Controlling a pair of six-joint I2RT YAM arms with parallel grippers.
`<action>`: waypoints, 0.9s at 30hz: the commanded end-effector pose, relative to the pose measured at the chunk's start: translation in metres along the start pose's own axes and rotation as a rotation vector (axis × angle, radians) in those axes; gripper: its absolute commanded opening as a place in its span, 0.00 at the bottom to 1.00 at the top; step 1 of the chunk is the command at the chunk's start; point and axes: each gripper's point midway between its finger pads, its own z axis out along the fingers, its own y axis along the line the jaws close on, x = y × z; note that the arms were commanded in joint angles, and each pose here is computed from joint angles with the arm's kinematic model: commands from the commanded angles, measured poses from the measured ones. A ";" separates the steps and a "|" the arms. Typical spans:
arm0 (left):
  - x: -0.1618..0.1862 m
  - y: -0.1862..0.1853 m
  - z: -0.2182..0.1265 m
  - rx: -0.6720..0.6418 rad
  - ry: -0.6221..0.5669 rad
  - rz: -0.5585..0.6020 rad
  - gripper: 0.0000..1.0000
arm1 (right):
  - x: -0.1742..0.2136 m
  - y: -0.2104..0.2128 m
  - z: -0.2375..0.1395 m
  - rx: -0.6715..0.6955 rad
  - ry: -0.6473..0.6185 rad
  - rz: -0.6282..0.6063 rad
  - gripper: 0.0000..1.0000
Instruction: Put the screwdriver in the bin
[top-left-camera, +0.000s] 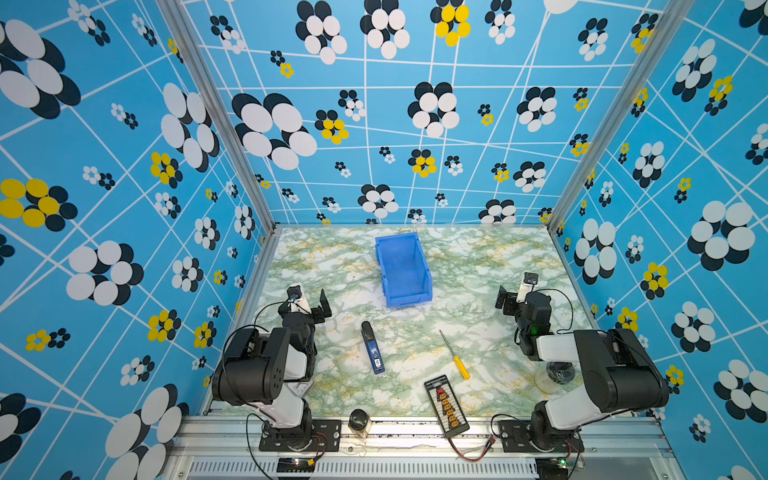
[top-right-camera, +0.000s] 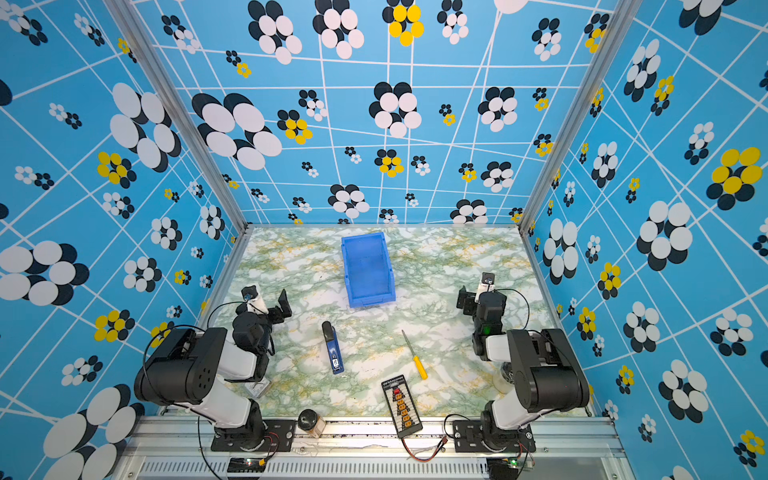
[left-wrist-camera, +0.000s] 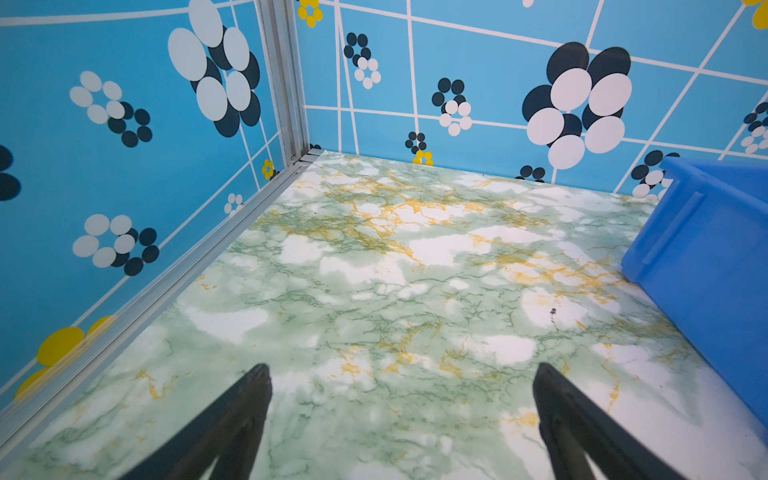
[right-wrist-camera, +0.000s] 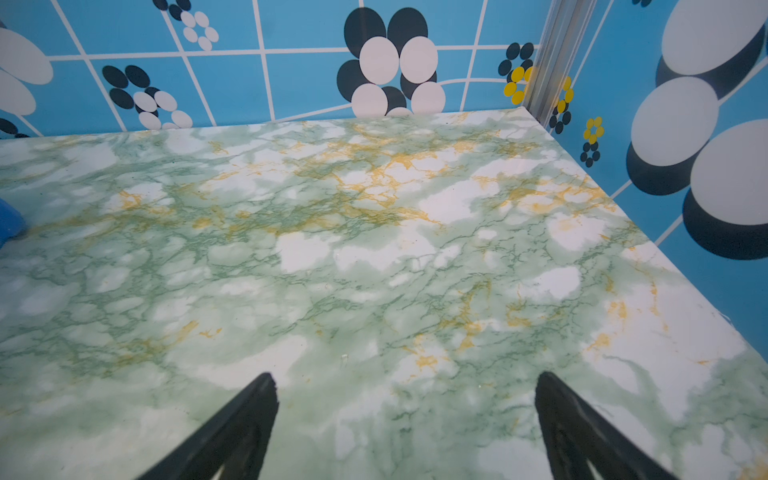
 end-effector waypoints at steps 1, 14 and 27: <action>0.000 0.004 -0.001 -0.020 -0.008 -0.012 0.99 | -0.006 0.000 0.003 -0.004 -0.008 -0.002 0.99; -0.008 -0.027 0.008 0.137 0.066 0.062 0.99 | -0.012 -0.017 -0.001 0.092 -0.017 0.038 0.99; -0.036 -0.047 0.004 0.232 0.389 0.171 0.99 | -0.071 0.000 -0.058 0.141 0.319 0.155 0.99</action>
